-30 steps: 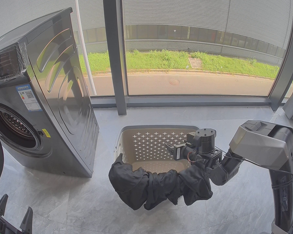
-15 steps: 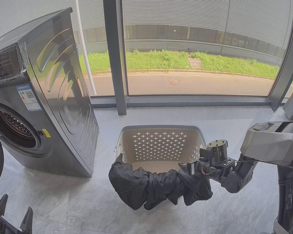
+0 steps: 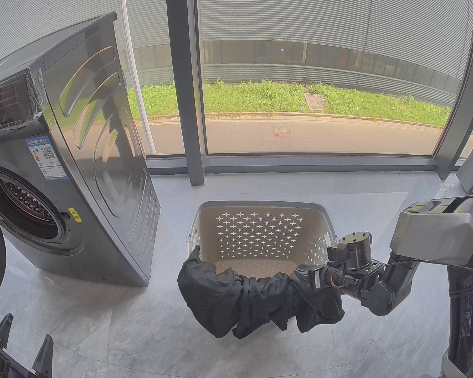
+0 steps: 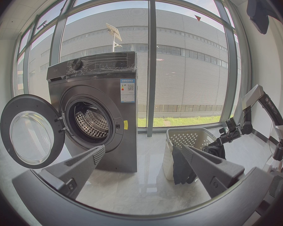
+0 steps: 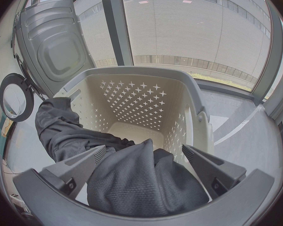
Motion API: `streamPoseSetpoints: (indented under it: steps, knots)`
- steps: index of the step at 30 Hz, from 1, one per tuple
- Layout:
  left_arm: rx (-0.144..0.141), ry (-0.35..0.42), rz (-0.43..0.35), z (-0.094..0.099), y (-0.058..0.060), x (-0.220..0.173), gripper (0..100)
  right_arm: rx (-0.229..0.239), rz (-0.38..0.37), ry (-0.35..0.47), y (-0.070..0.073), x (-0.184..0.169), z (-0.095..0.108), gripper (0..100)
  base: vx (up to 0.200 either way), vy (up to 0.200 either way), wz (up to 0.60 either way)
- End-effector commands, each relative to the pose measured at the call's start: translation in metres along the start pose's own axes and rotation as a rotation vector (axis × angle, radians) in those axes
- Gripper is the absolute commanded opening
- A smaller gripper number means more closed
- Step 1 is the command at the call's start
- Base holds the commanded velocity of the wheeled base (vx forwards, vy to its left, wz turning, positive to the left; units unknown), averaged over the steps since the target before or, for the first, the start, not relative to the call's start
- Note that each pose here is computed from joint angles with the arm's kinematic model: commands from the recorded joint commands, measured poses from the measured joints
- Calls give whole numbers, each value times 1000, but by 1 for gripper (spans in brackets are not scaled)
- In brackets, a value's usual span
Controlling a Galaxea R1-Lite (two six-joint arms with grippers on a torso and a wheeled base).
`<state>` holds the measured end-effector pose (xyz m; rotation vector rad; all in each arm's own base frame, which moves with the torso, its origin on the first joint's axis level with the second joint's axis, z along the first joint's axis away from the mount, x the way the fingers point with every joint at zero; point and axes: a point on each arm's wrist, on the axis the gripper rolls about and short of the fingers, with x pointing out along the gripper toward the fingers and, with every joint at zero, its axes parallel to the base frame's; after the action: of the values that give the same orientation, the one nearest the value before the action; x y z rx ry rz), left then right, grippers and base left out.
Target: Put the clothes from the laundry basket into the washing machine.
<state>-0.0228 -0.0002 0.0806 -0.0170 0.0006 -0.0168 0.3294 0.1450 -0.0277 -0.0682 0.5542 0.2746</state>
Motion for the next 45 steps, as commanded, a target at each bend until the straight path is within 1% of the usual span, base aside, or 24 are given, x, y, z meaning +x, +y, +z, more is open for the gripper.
streamPoseSetpoints:
  steps: [1,6,7,20,25,28,30,31,32,34,35,36,38,41,45]
  knots:
    - [-1,0,0,-5,0,0,100,-2,-4,19,0,0,-5,100,0,0,0]
    - [0,0,0,-5,0,0,100,-7,3,17,3,0,-5,100,0,0,0]
    - [0,0,0,-5,0,0,100,-9,4,16,3,0,-4,0,0,0,0]
    - [-1,0,0,-5,0,0,100,-6,1,-4,3,1,1,0,0,0,0]
    - [-1,0,0,-5,0,0,100,3,6,-42,5,0,12,0,0,0,0]
    - [-3,0,0,-5,0,0,100,15,15,-90,7,-7,28,0,0,0,0]
    - [-1,0,0,-5,0,0,100,21,21,-119,7,-11,36,0,0,0,0]
    - [-1,0,0,-5,0,0,100,21,21,-119,7,-11,36,0,0,0,0]
    - [0,0,0,-5,0,0,100,32,33,-152,11,-16,45,0,0,0,0]
    - [0,0,0,-5,0,0,100,48,50,-180,16,-21,54,0,0,0,0]
    - [0,0,0,-5,0,0,100,48,50,-180,16,-21,54,0,0,0,0]
    - [-1,0,0,-5,0,0,100,61,72,-219,23,-27,65,0,0,0,0]
    - [0,0,0,-5,0,0,100,69,94,-260,28,-34,77,0,0,0,0]
    - [0,0,1,-5,0,0,100,87,119,-339,33,-49,101,0,0,0,0]
    - [-1,0,1,-5,0,0,100,106,151,-473,34,-85,137,0,0,0,0]
